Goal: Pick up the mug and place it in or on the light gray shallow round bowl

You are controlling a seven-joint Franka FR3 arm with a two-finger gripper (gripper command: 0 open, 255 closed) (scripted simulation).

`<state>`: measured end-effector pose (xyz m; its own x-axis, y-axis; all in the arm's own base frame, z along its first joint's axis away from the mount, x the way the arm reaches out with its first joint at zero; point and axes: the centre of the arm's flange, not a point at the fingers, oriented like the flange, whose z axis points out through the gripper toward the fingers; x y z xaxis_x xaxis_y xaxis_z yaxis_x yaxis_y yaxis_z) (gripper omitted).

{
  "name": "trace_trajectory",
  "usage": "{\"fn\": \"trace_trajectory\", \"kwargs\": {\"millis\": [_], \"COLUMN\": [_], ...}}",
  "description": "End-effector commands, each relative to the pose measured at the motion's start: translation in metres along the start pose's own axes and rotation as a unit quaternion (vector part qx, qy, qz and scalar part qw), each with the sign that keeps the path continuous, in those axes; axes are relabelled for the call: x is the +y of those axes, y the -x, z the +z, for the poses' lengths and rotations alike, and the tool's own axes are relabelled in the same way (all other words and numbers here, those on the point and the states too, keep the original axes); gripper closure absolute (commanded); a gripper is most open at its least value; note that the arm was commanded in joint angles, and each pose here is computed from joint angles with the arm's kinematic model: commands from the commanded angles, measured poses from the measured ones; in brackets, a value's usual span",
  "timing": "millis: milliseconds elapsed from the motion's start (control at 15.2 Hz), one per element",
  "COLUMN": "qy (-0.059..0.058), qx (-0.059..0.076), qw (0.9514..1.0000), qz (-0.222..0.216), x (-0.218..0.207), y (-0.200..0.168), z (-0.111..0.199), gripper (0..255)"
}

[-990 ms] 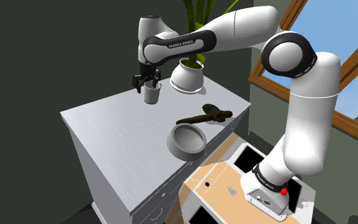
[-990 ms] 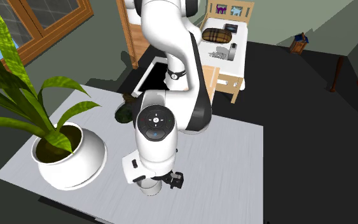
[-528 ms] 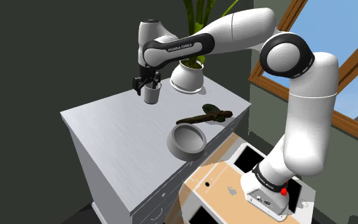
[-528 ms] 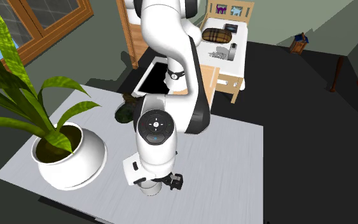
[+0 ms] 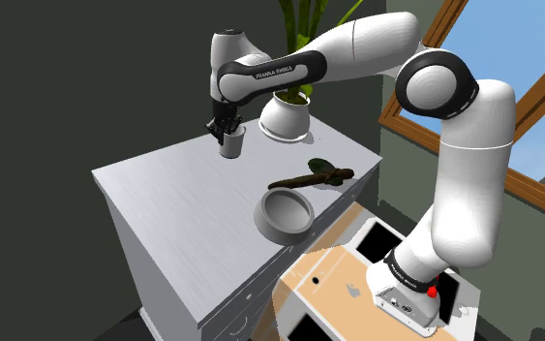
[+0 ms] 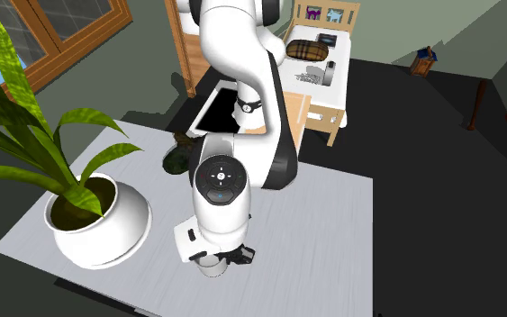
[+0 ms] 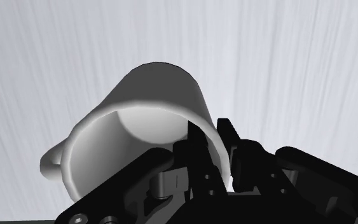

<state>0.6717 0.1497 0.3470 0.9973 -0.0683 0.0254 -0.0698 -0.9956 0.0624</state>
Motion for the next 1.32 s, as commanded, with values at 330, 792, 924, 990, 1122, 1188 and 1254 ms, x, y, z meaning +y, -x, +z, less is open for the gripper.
{"fn": "trace_trajectory", "kwargs": {"millis": [330, 792, 924, 990, 1122, 1188, 1254], "qy": [0.0, 0.0, 0.0, 0.0, 0.0, 0.0, 0.0], "qx": [0.0, 0.0, 0.0, 0.0, 0.0, 0.0, 0.0], "qw": [1.0, 1.0, 1.0, 1.0, 1.0, 1.0, 1.0], "qz": [0.0, 0.0, 0.0, 0.0, 0.0, 0.0, 0.0], "x": [0.0, 0.003, 0.003, 0.004, 0.004, 0.005, 0.005], "y": [0.0, -0.001, -0.001, -0.002, -0.002, -0.002, -0.002], "z": [-0.005, -0.042, -0.053, -0.058, -0.069, -0.074, -0.079], "gripper": [255, 255, 255, 255, 255, 255, 255]}}
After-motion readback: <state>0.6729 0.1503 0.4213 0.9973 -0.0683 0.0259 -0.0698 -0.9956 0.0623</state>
